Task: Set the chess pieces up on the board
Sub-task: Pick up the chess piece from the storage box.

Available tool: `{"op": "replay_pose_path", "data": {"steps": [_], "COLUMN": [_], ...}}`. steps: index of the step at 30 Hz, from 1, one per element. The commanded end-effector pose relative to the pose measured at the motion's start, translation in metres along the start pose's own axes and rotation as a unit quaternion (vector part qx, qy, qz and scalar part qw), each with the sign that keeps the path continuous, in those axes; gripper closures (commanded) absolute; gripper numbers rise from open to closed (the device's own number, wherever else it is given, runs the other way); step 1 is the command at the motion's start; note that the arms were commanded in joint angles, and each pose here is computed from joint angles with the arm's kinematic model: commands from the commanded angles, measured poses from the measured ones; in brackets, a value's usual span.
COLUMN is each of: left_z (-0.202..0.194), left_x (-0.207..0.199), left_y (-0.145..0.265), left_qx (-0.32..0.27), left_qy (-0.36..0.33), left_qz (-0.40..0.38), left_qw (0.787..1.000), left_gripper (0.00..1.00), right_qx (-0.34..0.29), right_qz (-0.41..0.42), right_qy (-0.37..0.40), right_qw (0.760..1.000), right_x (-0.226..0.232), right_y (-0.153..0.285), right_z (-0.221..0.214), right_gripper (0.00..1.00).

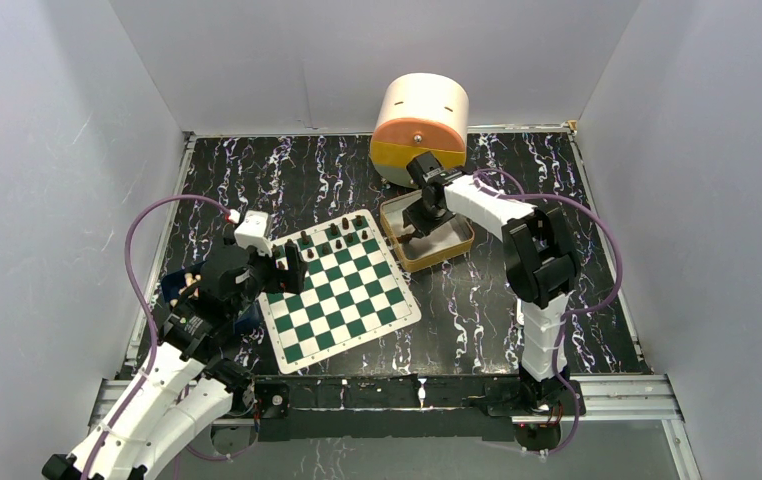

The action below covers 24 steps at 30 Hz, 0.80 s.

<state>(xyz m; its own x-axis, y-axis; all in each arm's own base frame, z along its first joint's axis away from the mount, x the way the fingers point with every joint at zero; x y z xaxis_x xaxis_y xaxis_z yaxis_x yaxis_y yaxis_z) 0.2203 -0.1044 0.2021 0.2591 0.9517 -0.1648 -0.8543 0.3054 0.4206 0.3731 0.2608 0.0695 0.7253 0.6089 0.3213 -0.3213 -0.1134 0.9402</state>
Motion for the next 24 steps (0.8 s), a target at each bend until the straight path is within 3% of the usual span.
{"op": "replay_pose_path", "data": {"steps": [1,24], "left_z": [0.012,0.015], "left_x": [0.002,0.006], "left_y": [0.006,0.010], "left_qx": [-0.020,-0.030], "left_qy": [-0.004,-0.003], "left_qz": [0.006,0.018], "left_qw": [1.000,0.999], "left_gripper": [0.08,0.07], "right_qx": [-0.021,-0.007], "right_qz": [0.008,-0.026], "right_qy": [-0.025,-0.050], "right_qw": [0.999,0.998], "right_x": [0.011,0.008], "right_y": [0.007,-0.012], "right_z": [0.010,0.000], "right_gripper": [0.60,0.57]}}
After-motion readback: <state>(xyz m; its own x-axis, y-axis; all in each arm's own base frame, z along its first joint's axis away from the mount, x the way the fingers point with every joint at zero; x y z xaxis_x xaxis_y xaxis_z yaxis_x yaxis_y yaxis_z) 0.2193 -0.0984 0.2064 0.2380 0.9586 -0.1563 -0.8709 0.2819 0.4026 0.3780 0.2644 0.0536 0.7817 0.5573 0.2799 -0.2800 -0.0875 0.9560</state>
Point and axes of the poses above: each gripper's point midway between its finger pads, its own y axis back along the fingers, its own x axis along the line the jaws close on, z = x × y, the point moved 1 cm from there along y, back along the fingers, and after that the axes turned 2 degrees about y, right-handed, at the moved point
